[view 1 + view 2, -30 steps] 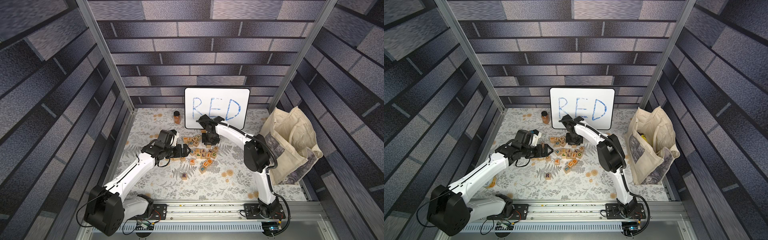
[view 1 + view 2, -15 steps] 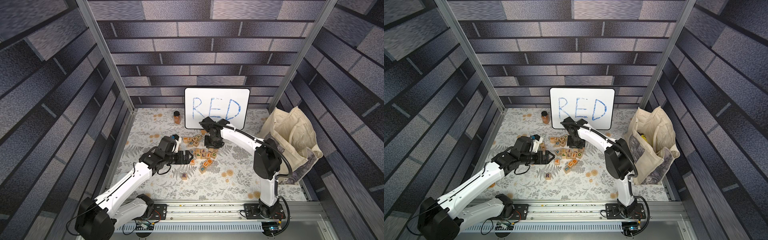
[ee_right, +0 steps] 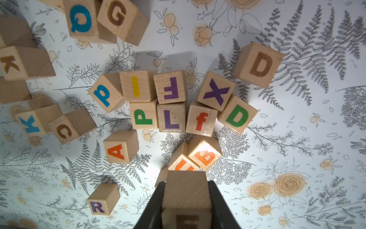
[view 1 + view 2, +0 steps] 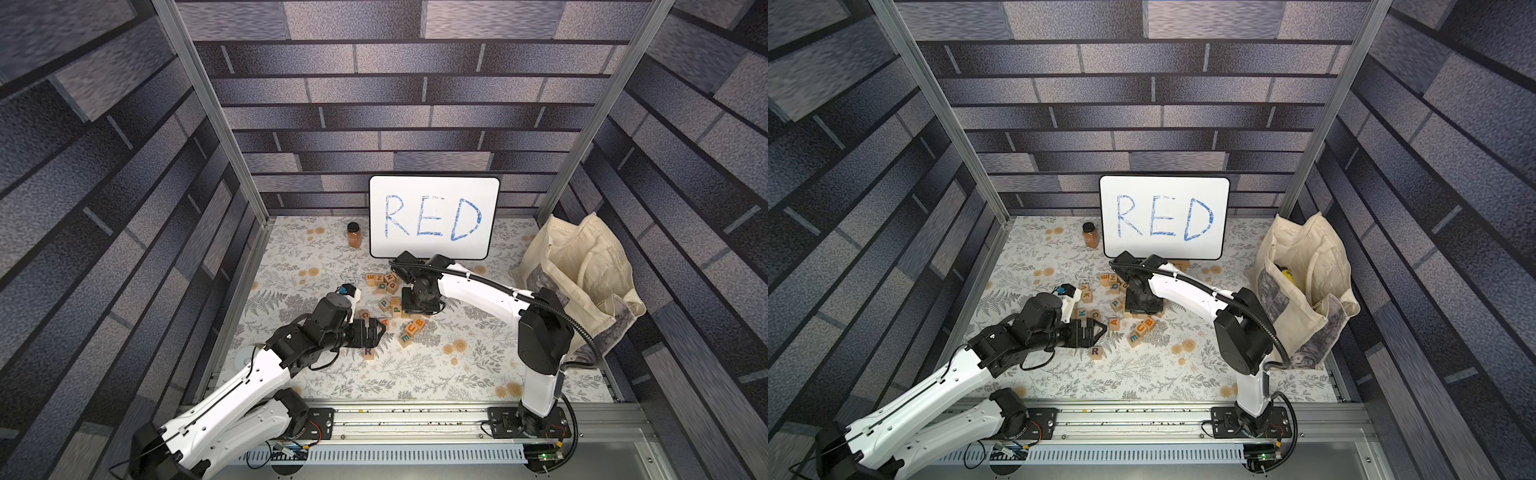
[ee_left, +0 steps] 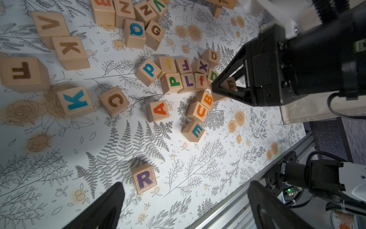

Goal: Assemble the uppercase word "red" with letter blocks
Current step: Place the letter block at the center of the board.

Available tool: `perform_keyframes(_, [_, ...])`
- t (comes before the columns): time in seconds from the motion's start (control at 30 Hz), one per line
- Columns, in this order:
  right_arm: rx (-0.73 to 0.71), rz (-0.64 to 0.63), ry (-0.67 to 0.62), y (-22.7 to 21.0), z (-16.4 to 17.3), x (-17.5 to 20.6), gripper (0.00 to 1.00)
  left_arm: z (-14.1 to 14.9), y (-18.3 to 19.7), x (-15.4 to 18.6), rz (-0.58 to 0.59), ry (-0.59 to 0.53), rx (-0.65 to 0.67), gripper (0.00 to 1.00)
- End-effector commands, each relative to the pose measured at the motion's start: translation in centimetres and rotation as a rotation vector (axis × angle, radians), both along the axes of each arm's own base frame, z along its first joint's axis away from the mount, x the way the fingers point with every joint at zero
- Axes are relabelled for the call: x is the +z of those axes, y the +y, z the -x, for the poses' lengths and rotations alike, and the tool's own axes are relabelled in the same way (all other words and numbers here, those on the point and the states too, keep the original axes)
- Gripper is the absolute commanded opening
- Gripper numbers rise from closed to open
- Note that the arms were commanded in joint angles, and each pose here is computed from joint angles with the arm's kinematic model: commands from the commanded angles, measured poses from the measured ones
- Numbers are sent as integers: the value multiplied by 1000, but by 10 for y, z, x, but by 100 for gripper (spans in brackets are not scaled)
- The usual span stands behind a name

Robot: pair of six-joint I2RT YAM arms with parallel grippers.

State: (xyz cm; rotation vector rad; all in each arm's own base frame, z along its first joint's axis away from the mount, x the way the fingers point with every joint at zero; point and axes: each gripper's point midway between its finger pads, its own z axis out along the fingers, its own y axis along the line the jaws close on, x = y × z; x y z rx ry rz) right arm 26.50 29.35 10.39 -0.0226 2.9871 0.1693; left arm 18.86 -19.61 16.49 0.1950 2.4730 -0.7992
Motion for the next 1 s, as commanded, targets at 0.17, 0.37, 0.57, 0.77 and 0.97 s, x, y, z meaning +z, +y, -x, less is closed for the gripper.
perform_keyframes(0.17, [-49,-31,-35,-2,16,12,14,19,13,-11,-34,20,57,100])
perform_keyframes(0.37, [-40,-37,-37,2,29,13,14,30,13,-11,-47,13,54,100])
perform_keyframes(0.57, [-36,-46,-36,6,43,10,14,40,10,-11,-59,5,48,100])
perform_keyframes(0.77, [-21,-53,-32,13,59,6,14,51,10,-12,-76,-13,44,100])
perform_keyframes(0.97, [-2,-54,-36,19,74,2,14,62,10,-13,-90,-32,41,100])
